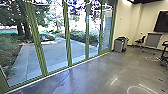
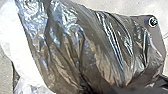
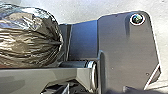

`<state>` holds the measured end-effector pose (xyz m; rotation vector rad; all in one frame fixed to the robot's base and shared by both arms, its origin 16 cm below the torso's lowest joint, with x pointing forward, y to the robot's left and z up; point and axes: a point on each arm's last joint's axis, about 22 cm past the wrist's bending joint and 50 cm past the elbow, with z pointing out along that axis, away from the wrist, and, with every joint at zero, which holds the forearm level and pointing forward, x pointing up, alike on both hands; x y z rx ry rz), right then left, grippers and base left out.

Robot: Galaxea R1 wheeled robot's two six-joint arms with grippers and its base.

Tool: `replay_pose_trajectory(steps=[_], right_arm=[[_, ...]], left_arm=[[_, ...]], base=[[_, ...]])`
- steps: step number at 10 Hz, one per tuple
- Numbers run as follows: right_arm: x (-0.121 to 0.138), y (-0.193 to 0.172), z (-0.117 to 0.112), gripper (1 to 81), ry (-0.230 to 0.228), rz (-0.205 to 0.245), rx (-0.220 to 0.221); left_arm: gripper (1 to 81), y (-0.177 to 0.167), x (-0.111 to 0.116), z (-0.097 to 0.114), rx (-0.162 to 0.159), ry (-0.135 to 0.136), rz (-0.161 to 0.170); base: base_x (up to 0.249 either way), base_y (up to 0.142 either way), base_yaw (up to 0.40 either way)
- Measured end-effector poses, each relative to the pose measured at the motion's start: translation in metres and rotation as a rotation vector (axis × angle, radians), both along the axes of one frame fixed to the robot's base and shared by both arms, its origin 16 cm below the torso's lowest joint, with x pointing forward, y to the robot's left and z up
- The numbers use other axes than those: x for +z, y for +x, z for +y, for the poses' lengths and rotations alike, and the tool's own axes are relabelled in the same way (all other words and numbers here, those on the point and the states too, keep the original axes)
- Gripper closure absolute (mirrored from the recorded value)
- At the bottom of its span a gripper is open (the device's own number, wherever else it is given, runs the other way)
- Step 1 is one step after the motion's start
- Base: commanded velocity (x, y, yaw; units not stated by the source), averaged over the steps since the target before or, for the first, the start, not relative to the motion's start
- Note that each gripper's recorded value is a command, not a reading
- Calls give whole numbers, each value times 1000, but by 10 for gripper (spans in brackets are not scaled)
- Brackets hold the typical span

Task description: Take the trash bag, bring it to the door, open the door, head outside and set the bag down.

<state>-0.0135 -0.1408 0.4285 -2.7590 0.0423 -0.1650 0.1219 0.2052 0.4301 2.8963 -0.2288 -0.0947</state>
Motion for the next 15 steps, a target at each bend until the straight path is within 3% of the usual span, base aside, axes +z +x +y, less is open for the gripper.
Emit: replay_pose_trajectory(steps=[8,11,13,15], right_arm=[[0,0,-1,10,-3,0,0],[-1,-9,0,10,-1,8,0],[0,3,0,10,-2,-6,0],[0,-1,1,10,-1,-2,0]], left_arm=[[811,0,0,0,-14,2,-6],[811,-9,-1,2,-19,4,1],[811,4,0,1,-20,2,-19],[811,-3,0,1,-21,3,-8]], base=[[0,0,0],[83,0,0],[92,0,0],[100,0,0]])
